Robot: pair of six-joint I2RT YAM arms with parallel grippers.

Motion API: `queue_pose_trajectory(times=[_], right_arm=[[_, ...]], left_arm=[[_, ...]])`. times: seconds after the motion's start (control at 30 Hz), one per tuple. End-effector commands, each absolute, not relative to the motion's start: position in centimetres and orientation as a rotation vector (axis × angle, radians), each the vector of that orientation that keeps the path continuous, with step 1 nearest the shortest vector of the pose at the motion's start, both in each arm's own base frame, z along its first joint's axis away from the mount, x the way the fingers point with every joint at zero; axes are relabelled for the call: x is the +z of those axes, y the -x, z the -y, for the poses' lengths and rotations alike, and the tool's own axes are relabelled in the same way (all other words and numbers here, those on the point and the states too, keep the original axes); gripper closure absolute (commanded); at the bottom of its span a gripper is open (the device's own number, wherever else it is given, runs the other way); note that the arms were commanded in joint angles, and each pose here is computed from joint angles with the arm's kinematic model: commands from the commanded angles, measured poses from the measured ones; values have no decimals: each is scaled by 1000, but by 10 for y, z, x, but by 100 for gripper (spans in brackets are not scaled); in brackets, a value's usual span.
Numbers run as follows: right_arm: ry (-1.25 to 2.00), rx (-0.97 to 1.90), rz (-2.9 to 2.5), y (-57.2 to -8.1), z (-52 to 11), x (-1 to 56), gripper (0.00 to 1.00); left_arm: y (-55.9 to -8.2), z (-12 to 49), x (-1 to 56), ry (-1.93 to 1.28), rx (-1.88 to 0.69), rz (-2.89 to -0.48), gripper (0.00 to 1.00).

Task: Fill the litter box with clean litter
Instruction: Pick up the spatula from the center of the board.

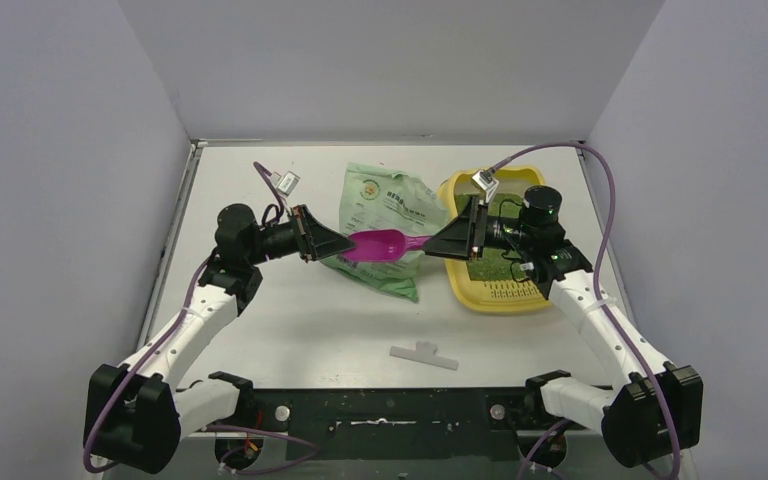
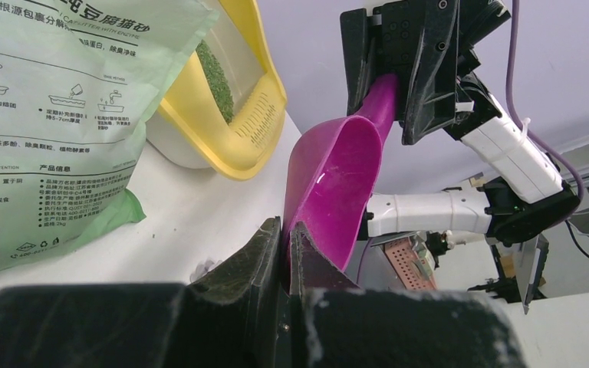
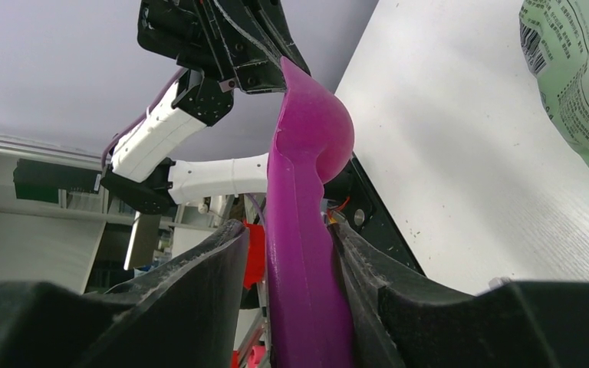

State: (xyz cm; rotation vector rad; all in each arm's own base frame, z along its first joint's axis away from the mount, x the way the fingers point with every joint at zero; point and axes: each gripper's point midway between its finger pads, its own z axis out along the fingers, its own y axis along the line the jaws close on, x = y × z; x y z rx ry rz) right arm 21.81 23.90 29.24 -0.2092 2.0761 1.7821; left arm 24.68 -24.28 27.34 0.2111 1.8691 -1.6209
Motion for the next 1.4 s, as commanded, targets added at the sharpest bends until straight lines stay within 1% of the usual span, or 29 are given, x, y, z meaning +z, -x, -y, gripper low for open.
queue_pose_trajectory(times=[0.0, 0.17, 0.23, 0.33, 0.47, 0.57, 0.67, 0.7, 0.83, 0.93, 0.97, 1.07, 1.17, 1.2, 1.23, 1.27, 1.37], right_arm=[[270, 1766, -1987, -225, -240, 311, 55], [262, 1762, -1987, -227, -237, 310, 50], [259, 1761, -1986, -228, -236, 310, 50], [264, 1761, -1984, -226, -236, 310, 52], [270, 1771, -1983, -224, -236, 312, 59], [294, 1783, -1978, -220, -238, 314, 62], [304, 1788, -1979, -217, -239, 314, 73], [303, 1786, -1980, -218, -239, 313, 74], [307, 1788, -1986, -217, -240, 311, 87], [318, 1788, -1989, -216, -241, 312, 100], [314, 1776, -1994, -217, -240, 311, 100], [280, 1682, -2045, -222, -234, 312, 100], [243, 1526, -2119, -229, -223, 310, 100], [214, 1468, -2145, -233, -217, 310, 100], [185, 1418, -2167, -237, -211, 309, 100], [159, 1372, -2184, -240, -206, 310, 100], [38, 1177, -2233, -252, -184, 311, 100]], left_arm=[[-242, 245, 292, -315, -1643, -1789, 100], [-242, 245, 290, -312, -1643, -1793, 100], [-243, 246, 289, -305, -1643, -1796, 100], [-243, 245, 290, -306, -1647, -1791, 100], [-247, 246, 290, -294, -1643, -1790, 100], [-249, 246, 289, -280, -1640, -1793, 100], [-251, 247, 289, -280, -1639, -1793, 100], [-251, 247, 289, -279, -1640, -1794, 100], [-253, 246, 288, -262, -1631, -1797, 100], [-256, 246, 289, -258, -1624, -1802, 100], [-257, 246, 290, -254, -1619, -1806, 95], [-265, 242, 294, -246, -1566, -1803, 64], [-282, 229, 299, -208, -1459, -1812, 44], [-290, 222, 303, -197, -1415, -1812, 35], [-299, 214, 307, -182, -1371, -1813, 29], [-308, 206, 311, -163, -1331, -1812, 26], [-342, 186, 324, -141, -1220, -1817, 22]])
